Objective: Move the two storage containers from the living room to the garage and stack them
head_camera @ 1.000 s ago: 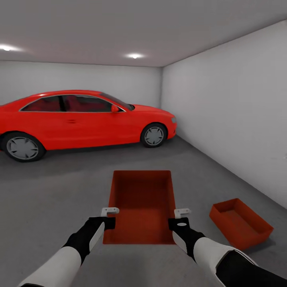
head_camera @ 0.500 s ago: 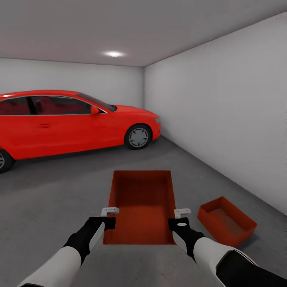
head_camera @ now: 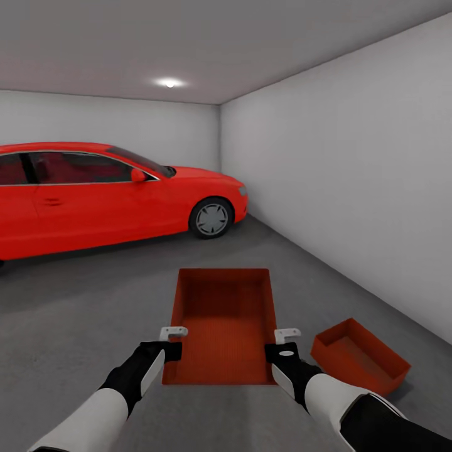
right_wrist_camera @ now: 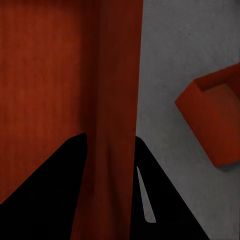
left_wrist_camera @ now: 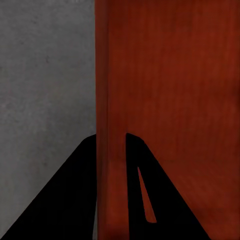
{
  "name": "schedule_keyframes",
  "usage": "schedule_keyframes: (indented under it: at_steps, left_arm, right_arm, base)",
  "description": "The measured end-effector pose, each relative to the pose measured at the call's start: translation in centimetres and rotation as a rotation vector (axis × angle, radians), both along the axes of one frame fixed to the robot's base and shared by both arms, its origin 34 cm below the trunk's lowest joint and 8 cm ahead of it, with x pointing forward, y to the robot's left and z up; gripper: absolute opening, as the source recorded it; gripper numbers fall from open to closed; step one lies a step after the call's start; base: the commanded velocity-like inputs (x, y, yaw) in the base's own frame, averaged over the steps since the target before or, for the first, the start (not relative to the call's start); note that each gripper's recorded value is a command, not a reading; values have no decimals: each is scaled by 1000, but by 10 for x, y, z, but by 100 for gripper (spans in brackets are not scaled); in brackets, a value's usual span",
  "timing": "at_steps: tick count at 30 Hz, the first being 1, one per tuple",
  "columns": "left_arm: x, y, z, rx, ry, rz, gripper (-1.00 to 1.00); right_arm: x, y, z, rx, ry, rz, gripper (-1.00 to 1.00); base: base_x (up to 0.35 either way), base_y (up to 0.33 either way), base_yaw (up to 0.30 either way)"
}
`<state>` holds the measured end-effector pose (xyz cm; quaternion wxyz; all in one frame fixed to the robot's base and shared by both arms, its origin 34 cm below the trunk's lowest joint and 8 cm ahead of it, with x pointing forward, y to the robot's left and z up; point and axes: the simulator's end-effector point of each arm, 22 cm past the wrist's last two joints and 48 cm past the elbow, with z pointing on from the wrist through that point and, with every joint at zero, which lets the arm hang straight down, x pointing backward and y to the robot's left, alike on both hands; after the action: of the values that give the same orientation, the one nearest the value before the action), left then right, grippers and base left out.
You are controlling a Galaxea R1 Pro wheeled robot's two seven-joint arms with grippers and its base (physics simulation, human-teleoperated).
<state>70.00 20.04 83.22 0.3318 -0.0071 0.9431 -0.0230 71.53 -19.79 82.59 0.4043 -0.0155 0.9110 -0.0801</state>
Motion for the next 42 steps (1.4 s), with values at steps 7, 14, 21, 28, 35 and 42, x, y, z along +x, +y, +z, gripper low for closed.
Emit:
schedule_keyframes:
  at_steps: [7, 14, 21, 28, 35, 42]
  left_arm:
    - [0, 0, 0, 0, 1, 0, -100]
    - [0, -1, 0, 2, 0, -2, -100]
    - [0, 0, 0, 0, 0, -1, -100]
    - [0, 0, 0, 1, 0, -1, -100]
    - [0, 0, 0, 0, 0, -1, -100]
    - [0, 0, 0, 0, 0, 0, -100]
  right_arm:
    - [0, 0, 0, 0, 1, 0, -100]
    - [0, -1, 0, 1, 0, 0, -100]
    - [0, 0, 0, 0, 0, 0, -100]
    - [0, 0, 0, 1, 0, -1, -100]
    - [0, 0, 0, 0, 0, -1, -100]
    - [0, 0, 0, 0, 0, 0, -100]
  base:
    - [322, 0, 0]
    - [322, 0, 0]
    - [322, 0, -171]
    - [322, 0, -251]
    - [322, 0, -251]
    - [322, 0, -251]
